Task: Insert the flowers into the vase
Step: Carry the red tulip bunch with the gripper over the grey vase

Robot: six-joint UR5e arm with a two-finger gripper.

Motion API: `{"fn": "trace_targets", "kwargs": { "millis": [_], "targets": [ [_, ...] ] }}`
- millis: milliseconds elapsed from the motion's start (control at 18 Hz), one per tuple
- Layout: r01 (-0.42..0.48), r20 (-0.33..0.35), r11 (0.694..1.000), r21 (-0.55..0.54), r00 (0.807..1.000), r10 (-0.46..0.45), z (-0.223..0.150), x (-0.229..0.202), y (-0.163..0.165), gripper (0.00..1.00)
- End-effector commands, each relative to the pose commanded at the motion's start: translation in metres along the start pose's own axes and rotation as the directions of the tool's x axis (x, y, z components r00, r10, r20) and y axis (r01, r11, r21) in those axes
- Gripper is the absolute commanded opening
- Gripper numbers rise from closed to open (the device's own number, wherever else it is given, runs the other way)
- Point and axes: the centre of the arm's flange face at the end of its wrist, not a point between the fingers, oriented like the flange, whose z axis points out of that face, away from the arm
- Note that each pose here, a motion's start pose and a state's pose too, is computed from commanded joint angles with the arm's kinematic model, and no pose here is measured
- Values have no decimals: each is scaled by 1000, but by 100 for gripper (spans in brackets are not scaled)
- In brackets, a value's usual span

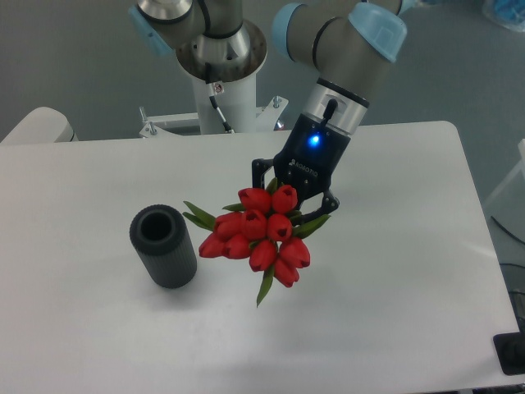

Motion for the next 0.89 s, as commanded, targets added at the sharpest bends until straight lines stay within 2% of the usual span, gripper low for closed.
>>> {"fn": "trace_targets", "kwargs": {
  "millis": [556, 889],
  "targets": [
    [-8, -9, 1000, 6, 1000, 8, -2, 20, -8, 22],
    [-39, -71, 999, 3, 997, 39, 25, 51, -23, 22]
  ]
}}
